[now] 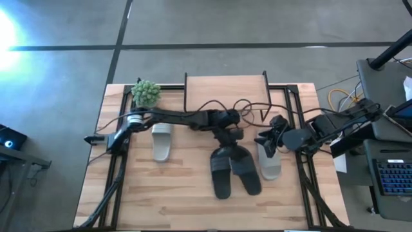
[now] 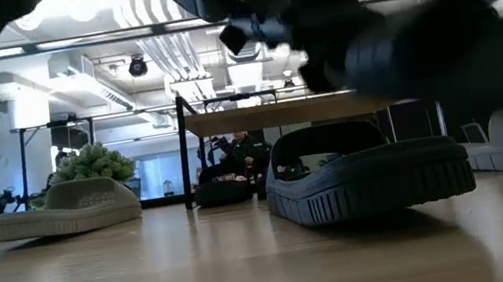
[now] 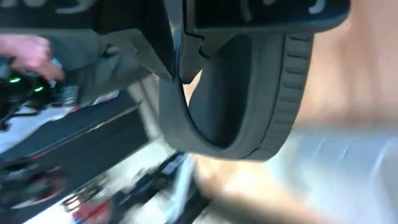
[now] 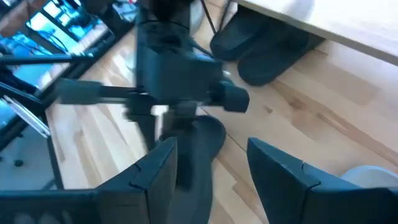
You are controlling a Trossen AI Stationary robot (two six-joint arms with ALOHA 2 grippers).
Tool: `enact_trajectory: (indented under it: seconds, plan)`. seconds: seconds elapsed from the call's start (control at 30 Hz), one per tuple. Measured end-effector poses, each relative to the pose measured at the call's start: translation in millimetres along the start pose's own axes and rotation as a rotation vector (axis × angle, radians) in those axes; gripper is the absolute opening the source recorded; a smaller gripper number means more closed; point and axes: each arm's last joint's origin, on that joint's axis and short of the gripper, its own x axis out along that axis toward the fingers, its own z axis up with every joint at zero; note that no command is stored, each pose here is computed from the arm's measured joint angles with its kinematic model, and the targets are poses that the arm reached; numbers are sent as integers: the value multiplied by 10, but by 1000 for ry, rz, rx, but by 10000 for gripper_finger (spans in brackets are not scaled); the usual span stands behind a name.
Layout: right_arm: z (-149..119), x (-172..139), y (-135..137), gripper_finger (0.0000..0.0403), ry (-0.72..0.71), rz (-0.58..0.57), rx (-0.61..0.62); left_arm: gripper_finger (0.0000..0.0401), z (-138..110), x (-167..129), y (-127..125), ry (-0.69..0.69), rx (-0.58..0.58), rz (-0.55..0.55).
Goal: Pick and place slides into the shelf
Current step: Move the black slide to the center of the table, then adjust the black slides on the table
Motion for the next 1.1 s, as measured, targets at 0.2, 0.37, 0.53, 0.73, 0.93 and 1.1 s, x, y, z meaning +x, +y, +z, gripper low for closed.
enact_trajectory:
  seconds: [0.2,0.37,0.53,0.73,0.93,1.1]
  plan:
    - [-40,26,21,187,22,-6,-21,15,-43,64,173,91,15,252]
    - [-53,25,12,187,41,-8,-28,71,80,5,87,15,80,320]
    - [-67,31,-5,187,50,-20,-37,150,159,-133,-60,-11,93,410]
    - [-89,32,-34,187,72,-46,-29,215,183,-415,-366,36,53,468]
    - [-115,30,-73,187,94,-82,-46,184,-132,-670,-1085,188,55,530]
    - [-132,42,-91,187,102,-98,-56,95,-585,-547,-1249,250,-2,594]
